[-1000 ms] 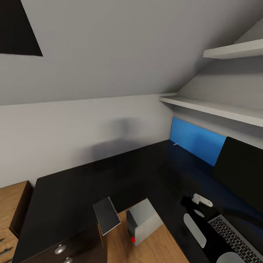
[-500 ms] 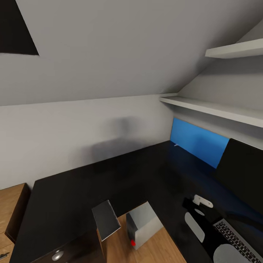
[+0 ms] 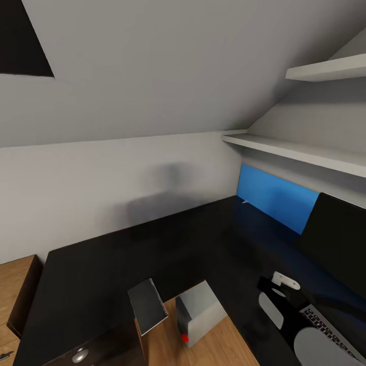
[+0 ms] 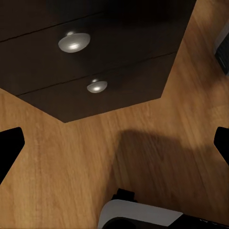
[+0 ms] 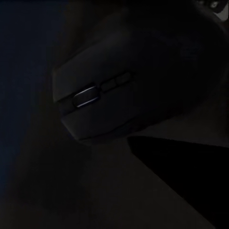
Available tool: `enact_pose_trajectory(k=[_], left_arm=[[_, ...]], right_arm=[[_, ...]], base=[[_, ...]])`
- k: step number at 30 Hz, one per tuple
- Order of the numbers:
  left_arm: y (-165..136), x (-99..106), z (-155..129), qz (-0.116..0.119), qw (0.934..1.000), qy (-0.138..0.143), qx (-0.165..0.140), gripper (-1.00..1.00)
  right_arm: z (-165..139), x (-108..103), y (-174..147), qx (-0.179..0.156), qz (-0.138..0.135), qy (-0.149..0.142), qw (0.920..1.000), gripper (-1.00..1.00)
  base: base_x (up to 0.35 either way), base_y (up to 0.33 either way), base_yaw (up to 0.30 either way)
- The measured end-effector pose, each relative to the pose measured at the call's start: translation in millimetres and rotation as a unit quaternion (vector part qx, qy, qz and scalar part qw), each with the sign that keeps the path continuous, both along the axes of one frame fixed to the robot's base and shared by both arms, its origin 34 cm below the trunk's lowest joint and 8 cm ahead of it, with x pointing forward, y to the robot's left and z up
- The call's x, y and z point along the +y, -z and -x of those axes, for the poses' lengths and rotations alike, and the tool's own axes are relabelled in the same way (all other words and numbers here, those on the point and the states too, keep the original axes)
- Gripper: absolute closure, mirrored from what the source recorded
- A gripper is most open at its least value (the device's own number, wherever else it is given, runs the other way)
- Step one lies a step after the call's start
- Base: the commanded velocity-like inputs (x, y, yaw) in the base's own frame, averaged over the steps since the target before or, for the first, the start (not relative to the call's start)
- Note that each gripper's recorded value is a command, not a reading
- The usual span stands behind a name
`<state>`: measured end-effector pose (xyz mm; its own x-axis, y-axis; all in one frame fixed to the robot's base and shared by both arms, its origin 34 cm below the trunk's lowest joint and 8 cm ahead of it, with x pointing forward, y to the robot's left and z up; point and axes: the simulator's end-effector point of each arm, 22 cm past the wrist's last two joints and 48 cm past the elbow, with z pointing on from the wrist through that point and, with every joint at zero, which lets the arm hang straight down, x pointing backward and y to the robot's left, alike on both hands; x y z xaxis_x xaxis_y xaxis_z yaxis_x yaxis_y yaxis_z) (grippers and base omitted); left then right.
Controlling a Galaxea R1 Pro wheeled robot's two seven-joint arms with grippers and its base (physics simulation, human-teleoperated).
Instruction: In the bedroom, organize the workspace by keeping the computer under the desk, ensuring the monitor is on the desk, placing the keyboard on the desk next to the monitor, placing the mouse on the desk next to the keyboard, moving the folder from the swivel chair onto the desk next to the mouse, stacking the notebook on top of the folder with the pen on top of the notebook, and positioning the swivel chair next to the desk.
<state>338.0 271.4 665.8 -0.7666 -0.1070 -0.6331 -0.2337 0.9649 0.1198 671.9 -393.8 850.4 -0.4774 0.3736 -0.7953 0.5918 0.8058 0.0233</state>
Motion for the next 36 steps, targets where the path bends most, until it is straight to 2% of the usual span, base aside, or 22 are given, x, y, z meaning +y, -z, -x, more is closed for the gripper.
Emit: enact_pose_trajectory(k=[11, 13, 14, 16, 18, 26, 36], left_arm=[[0.0, 0.1, 0.1, 0.0, 1.0, 0.0, 0.0, -1.0], [0.0, 0.1, 0.1, 0.0, 1.0, 0.0, 0.0, -1.0], [0.0, 0.2, 0.1, 0.0, 1.0, 0.0, 0.0, -1.0], [0.1, 0.0, 0.1, 0.0, 1.0, 0.0, 0.0, -1.0], [1.6, -0.1, -0.7, 0.0, 1.0, 0.0, 0.0, -1.0], [8.4, -0.6, -3.6, 0.001, 1.0, 0.001, 0.0, -1.0], [17.3, -0.6, -7.1, 0.001, 1.0, 0.001, 0.0, -1.0]], right_arm=[[-1.8, -3.8, -0.8, -0.002, 0.003, 0.003, 1.0, 1.0], [-4.1, -0.7, -0.9, -0.005, -0.001, -0.004, 1.0, 1.0], [-9.4, 6.6, -1.2, -0.013, -0.011, -0.02, 0.9997, 1.0], [-13.2, 12.3, -1.4, -0.019, -0.019, -0.034, 0.9991, 1.0], [-15.7, 13.5, -0.6, -0.023, -0.021, -0.039, 0.9988, 1.0], [-19.6, -1.5, 0.8, -0.033, -0.013, -0.034, 0.9988, 1.0], [-22.6, -3.7, 9.4, -0.031, -0.013, -0.031, 0.9989, 1.0]], base=[[0.0, 0.0, 0.0], [0.0, 0.0, 0.0], [0.0, 0.0, 0.0], [0.0, 0.0, 0.0], [0.0, 0.0, 0.0], [0.0, 0.0, 0.0], [0.0, 0.0, 0.0]])
